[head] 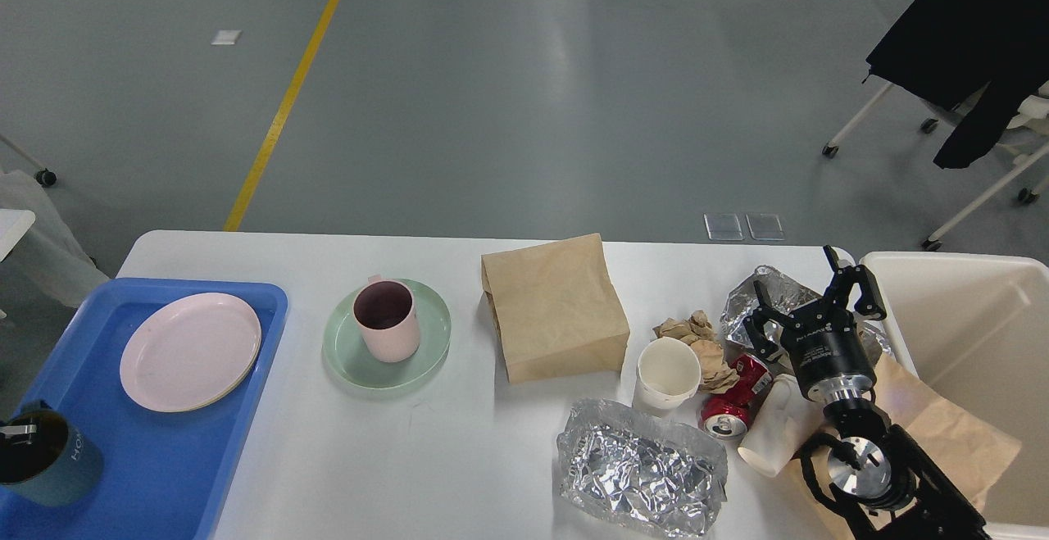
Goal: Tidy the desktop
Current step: 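Carry the green mug onto the blue tray corner and release it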
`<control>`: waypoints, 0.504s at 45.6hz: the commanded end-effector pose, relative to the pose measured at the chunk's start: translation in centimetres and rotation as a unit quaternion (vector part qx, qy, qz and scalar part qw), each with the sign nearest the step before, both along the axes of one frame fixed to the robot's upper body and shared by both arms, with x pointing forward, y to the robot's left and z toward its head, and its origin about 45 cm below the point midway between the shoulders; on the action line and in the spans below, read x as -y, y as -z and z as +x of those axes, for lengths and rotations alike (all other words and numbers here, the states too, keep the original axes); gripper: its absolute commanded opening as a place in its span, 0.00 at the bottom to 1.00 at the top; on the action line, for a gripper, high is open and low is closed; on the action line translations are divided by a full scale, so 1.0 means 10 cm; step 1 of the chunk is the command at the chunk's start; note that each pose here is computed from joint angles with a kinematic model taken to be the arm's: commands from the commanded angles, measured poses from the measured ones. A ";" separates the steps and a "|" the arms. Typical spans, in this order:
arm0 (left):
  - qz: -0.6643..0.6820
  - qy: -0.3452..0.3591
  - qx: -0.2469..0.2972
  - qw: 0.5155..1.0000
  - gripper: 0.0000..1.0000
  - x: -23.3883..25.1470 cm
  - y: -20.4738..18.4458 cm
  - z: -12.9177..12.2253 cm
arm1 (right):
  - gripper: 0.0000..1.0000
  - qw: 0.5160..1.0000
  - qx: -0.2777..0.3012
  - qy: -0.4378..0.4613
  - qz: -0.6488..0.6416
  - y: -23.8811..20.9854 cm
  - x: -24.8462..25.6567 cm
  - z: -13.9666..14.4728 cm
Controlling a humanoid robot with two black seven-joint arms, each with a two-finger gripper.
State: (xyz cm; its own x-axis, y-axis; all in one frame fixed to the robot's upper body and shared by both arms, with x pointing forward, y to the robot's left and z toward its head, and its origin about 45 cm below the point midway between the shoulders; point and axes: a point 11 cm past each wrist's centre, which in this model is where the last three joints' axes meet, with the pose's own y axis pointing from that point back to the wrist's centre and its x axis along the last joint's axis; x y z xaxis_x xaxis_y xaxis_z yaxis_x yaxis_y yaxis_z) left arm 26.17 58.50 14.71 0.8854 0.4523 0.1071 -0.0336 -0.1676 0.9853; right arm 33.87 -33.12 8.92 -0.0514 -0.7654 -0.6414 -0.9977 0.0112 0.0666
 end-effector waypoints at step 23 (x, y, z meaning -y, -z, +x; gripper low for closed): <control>0.006 -0.037 0.062 0.997 0.89 -0.04 0.11 -0.01 | 1.00 1.000 0.000 0.000 0.000 0.00 0.00 0.00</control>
State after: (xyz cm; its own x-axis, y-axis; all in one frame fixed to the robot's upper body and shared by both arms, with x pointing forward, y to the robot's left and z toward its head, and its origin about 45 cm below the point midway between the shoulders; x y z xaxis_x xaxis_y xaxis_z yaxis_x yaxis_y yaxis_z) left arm 26.54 58.65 13.81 0.8343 0.5053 0.2204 -0.1451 -0.1845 0.9721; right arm 33.87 -33.12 8.92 -0.0515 -0.7654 -0.6415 -0.9977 0.0112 0.0667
